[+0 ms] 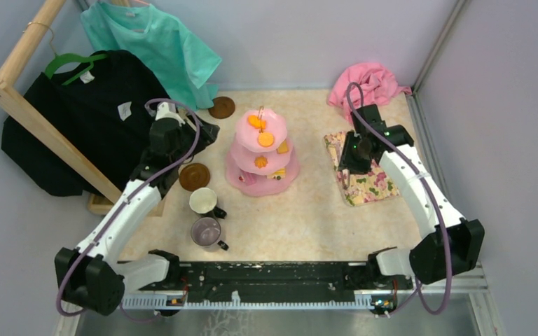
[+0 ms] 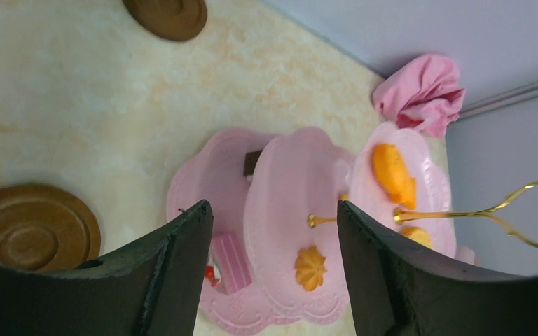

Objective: Serve the afternoon tea
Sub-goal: Pick up the desert from the tray.

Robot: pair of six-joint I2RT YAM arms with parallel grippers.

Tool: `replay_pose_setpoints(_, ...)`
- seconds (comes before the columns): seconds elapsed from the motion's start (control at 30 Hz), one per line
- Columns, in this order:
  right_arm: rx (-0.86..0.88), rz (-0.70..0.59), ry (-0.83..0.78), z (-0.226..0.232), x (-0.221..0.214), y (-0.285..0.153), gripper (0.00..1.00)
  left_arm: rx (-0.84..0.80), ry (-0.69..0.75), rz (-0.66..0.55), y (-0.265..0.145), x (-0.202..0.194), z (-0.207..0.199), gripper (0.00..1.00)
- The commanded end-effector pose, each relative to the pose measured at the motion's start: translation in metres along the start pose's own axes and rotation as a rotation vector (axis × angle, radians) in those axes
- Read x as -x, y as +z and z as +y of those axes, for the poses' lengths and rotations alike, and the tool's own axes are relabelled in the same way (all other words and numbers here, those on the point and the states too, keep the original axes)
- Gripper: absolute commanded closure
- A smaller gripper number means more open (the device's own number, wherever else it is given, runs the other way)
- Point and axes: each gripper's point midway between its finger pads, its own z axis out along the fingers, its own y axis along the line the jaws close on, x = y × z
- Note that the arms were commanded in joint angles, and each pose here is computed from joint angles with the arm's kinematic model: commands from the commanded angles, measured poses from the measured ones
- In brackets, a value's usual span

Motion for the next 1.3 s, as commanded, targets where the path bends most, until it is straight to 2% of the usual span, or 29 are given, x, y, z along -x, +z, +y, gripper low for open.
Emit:
replay_pose_setpoints(0.0,-0.049,-0.071,0.040,-0.023,0.009,-0.009,0.66,-0.099,-0.095,0.107,0.009,-0.025,-0.002,0.29)
replay_pose_setpoints(0.17,-0.147,-0.051,0.102,-0.056,0.002,0.003,0.66,-0.114,-0.127,0.191,0.017,-0.049,0.005,0.30)
replay_pose_setpoints(0.4,-0.204,-0.004,0.148,-0.085,-0.011,0.023,0.66,-0.106,-0.168,0.201,0.010,-0.058,0.015,0.30)
replay_pose_setpoints(1.27,-0.250,0.088,0.132,-0.094,0.011,0.093,0.63,-0.070,-0.212,0.150,-0.006,-0.053,0.031,0.30)
